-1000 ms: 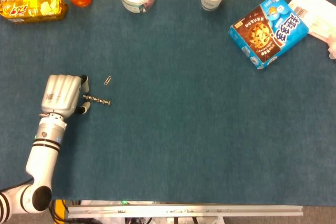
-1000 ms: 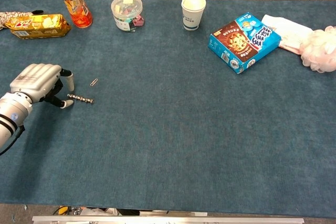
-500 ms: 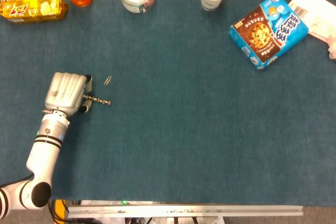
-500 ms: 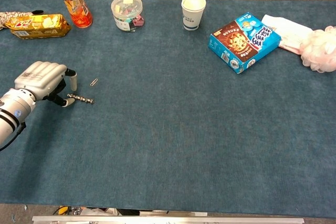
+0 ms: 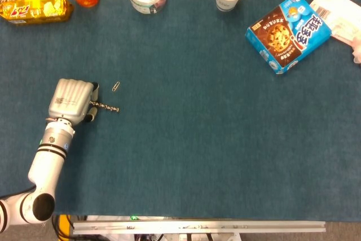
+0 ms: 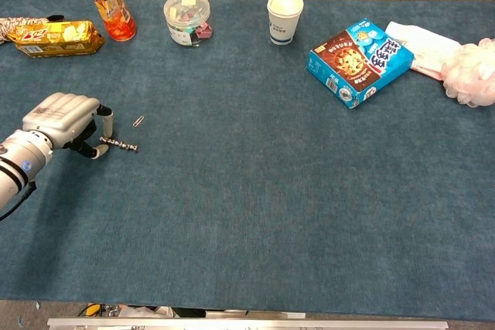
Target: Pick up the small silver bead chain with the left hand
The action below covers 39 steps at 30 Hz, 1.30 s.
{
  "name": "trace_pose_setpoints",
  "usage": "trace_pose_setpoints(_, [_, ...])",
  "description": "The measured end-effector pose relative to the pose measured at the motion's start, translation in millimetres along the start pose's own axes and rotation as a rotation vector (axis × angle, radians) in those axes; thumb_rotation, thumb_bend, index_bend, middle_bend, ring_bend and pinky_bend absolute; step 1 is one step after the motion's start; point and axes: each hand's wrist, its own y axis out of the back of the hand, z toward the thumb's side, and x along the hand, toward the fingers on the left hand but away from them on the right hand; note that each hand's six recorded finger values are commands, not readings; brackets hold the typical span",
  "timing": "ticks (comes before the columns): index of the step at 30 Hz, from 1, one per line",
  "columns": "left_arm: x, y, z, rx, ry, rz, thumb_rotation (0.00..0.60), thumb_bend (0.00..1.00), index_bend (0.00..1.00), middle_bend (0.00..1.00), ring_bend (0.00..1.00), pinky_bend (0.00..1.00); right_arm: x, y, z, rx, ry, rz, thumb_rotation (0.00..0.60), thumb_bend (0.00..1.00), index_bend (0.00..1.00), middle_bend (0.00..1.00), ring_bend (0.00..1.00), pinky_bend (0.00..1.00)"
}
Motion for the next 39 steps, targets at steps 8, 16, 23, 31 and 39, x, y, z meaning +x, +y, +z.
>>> trace_pose_setpoints(8, [1.0,1.0,2.0,0.009,0.004,-0.012,0.6,0.34,0.49,0.91,0.92,1.0,0.4,-0.1,-2.0,-0.004,-0.003,-0.004,0.6,0.18,0.41,0.47,0.38,0.32])
trace_pose_setpoints(16, [2.2,-1.8,4.0,0.003,0.004,-0.021,0.6,0.34,0.5,0.91,0.92,1.0,0.5,-0.4,-3.5,-0.007,-0.007,-0.006,0.6,0.18,0.41,0.47,0.38,0.32])
trace_pose_setpoints(23, [3.5,-2.1,3.7,-0.01,0.01,-0.018,0.6,0.34,0.53,0.91,0.92,1.0,0.8,-0.2,-3.9,-0.008,-0.009,-0.009,0.6,0.18,0.41,0.47,0.38,0.32])
trace_pose_setpoints(31, [3.9,-0.5,3.8,-0.029,0.009,-0.008,0.6,0.34,0.57,0.92,0.92,1.0,1.5,0.7,-2.8,-0.011,-0.007,-0.016,0.6,0.18,0.41,0.47,0.38,0.32])
trace_pose_setpoints(39, [3.0,6.1,2.6,-0.039,0.008,0.028,0.6,0.34,0.59,0.92,0.92,1.0,3.2,3.1,-2.3,-0.013,-0.005,-0.025,0.6,0.18,0.41,0.48,0.38,0.32])
